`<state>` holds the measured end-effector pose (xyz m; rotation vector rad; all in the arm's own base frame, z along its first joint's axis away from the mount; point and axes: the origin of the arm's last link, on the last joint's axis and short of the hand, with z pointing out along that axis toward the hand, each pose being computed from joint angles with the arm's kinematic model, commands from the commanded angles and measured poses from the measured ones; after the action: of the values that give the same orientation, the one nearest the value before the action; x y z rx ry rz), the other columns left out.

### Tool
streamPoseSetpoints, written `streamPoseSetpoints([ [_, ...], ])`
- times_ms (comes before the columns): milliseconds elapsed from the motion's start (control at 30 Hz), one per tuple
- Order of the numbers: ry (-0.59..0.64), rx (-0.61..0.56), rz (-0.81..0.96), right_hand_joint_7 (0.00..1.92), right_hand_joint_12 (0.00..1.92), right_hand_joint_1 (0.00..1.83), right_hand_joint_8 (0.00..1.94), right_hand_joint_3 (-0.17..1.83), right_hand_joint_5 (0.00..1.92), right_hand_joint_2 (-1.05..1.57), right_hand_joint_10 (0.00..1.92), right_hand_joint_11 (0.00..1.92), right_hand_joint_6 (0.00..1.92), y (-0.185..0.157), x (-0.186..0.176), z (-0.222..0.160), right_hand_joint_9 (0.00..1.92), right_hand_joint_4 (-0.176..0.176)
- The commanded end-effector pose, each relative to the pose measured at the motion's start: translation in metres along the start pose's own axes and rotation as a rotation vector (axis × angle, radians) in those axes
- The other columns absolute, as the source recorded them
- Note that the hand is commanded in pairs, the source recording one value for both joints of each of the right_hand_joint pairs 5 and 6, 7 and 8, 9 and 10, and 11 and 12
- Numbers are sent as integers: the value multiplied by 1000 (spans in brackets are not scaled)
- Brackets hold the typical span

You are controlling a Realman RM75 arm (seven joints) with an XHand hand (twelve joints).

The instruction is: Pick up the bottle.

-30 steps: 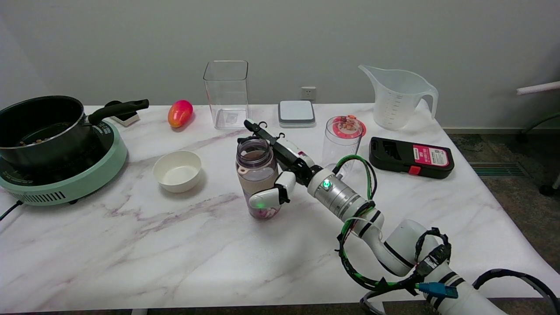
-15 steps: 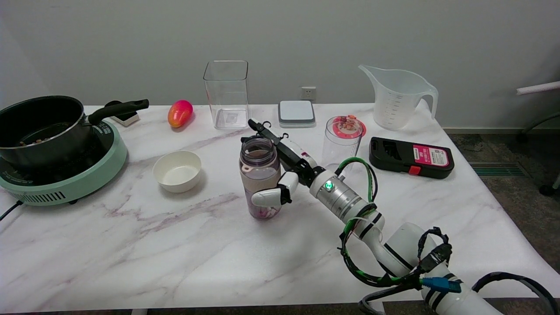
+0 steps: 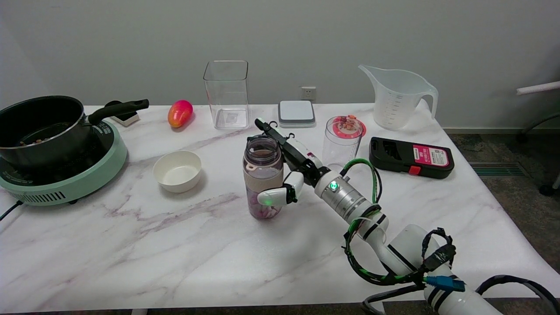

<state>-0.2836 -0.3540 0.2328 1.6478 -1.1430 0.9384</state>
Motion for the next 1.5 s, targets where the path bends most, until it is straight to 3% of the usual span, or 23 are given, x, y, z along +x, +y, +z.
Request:
streamPoseSetpoints([
  [33,14,-26,4,330,326,1157,330,1100,0,-445,312,326,0,10,4,-5,312,0],
  [700,19,-53,57,360,334,1153,360,1109,0,-483,322,334,0,25,6,1,322,0],
  [1500,7,-44,68,384,362,1243,384,869,0,-485,358,362,0,25,1,12,358,0],
])
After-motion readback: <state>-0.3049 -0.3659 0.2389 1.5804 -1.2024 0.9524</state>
